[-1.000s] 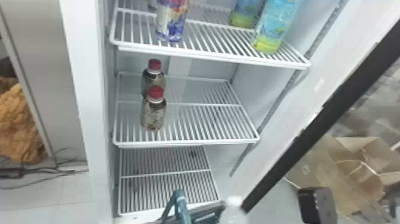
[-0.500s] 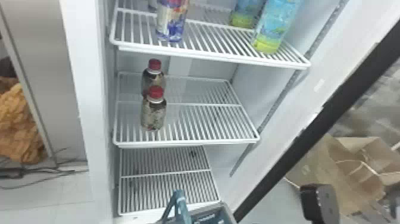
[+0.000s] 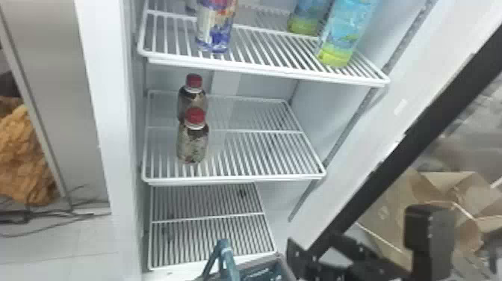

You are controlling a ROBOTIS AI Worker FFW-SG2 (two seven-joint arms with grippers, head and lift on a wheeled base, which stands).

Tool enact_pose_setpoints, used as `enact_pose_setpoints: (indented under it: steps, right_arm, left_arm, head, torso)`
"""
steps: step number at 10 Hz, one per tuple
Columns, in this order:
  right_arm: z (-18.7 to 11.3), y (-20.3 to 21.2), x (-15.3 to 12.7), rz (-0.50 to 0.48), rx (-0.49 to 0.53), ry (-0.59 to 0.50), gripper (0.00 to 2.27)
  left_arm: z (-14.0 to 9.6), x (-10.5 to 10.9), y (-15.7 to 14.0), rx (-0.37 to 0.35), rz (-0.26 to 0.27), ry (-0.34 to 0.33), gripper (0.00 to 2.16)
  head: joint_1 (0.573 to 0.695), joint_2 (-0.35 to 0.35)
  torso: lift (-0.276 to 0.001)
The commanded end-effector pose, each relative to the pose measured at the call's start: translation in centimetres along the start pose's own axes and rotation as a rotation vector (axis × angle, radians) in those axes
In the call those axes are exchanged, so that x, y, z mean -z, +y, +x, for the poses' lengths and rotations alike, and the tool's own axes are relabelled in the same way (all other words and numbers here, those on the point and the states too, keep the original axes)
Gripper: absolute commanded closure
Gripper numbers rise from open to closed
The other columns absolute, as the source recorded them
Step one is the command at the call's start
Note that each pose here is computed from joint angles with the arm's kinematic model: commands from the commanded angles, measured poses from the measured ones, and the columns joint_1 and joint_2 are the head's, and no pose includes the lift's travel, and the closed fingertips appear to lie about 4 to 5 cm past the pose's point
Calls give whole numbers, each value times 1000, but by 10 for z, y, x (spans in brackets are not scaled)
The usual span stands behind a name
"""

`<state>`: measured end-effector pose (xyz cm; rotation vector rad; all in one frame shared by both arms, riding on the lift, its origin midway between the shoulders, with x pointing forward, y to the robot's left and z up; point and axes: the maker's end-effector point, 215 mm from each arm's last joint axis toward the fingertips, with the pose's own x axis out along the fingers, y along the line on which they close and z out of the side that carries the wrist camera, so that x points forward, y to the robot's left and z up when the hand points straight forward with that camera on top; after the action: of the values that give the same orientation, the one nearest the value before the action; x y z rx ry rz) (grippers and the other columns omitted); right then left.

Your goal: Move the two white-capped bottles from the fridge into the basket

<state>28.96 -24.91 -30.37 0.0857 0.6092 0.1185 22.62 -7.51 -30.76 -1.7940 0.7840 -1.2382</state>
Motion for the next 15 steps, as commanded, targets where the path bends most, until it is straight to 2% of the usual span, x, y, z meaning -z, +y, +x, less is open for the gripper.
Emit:
enact_pose_setpoints:
  steps: [1, 2, 3, 6, 8, 11, 15]
  right_arm:
    - [-4, 4, -43, -18, -7, -143, 294]
    - [-7, 7, -72, -20, -14, -253, 285]
    - [-5, 4, -89, -10, -14, -332, 285]
    - [0, -14, -121, 22, 4, -547, 286]
    - [7, -30, -129, 40, 26, -662, 289]
    - [23, -40, -119, 49, 44, -731, 285]
    - [47, -30, -94, 45, 33, -680, 285]
  left_arm:
    - [0, -1, 0, 0, 1, -1, 1124]
    - [0, -1, 0, 0, 4, -3, 1124]
    - [0, -1, 0, 0, 4, -3, 1124]
    - [0, 0, 1, -1, 2, -5, 1124]
    - [0, 0, 1, -1, 2, -5, 1124]
    - [0, 0, 1, -2, 3, -4, 1124]
    - [0, 1, 1, -2, 2, -1, 1124]
  head:
    - [695, -350]
    - [695, -350]
    - [695, -350]
    - [695, -350]
    - [695, -350]
    - [695, -350]
    - [695, -350]
  torso:
    - [-260]
    - [-260]
    - [-260]
    - [-260]
    - [-260]
    - [-260]
    - [-260]
